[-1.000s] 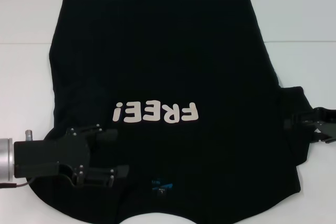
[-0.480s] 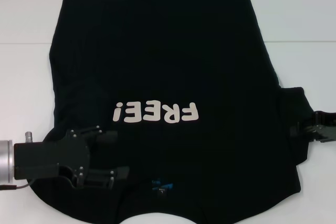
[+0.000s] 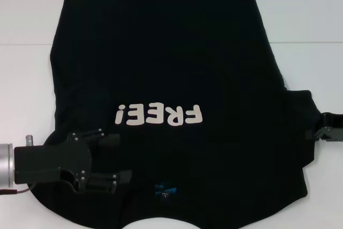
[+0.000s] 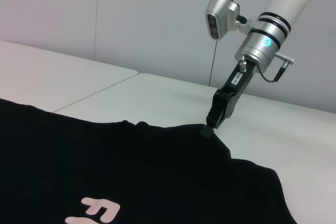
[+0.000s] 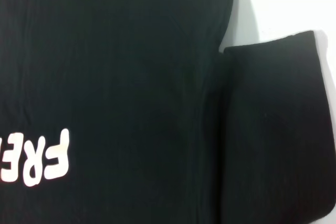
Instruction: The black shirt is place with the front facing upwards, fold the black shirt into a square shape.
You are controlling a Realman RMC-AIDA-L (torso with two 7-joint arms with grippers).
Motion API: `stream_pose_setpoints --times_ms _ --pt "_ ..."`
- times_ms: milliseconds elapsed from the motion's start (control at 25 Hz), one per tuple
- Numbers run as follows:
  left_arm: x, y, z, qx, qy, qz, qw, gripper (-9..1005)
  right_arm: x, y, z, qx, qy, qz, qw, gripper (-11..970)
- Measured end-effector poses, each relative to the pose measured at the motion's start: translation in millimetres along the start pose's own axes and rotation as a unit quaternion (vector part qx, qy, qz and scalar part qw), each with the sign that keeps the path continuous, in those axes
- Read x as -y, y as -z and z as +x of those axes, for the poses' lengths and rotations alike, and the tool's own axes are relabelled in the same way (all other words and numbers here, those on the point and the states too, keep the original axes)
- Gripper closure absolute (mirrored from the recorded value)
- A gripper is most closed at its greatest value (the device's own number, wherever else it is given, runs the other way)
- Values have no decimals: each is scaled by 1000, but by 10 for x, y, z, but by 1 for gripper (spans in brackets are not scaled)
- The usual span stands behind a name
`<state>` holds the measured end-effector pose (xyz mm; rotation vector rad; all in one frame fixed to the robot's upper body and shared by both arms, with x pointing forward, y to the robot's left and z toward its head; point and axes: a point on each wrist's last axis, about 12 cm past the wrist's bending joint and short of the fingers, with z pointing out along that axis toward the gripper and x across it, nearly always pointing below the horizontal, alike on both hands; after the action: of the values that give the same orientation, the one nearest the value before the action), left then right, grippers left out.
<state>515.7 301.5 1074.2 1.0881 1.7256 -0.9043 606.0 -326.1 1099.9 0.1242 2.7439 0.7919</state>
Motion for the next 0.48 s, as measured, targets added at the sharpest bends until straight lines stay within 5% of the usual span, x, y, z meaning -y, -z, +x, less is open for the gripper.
stream_pose_setpoints --times_ms 200,480 --pt "-4 5 -1 -1 0 -1 1000 85 28 26 -4 1 3 4 1000 899" --pt "-8 11 -2 -1 2 -1 1000 85 101 182 -71 24 11 14 1000 952"
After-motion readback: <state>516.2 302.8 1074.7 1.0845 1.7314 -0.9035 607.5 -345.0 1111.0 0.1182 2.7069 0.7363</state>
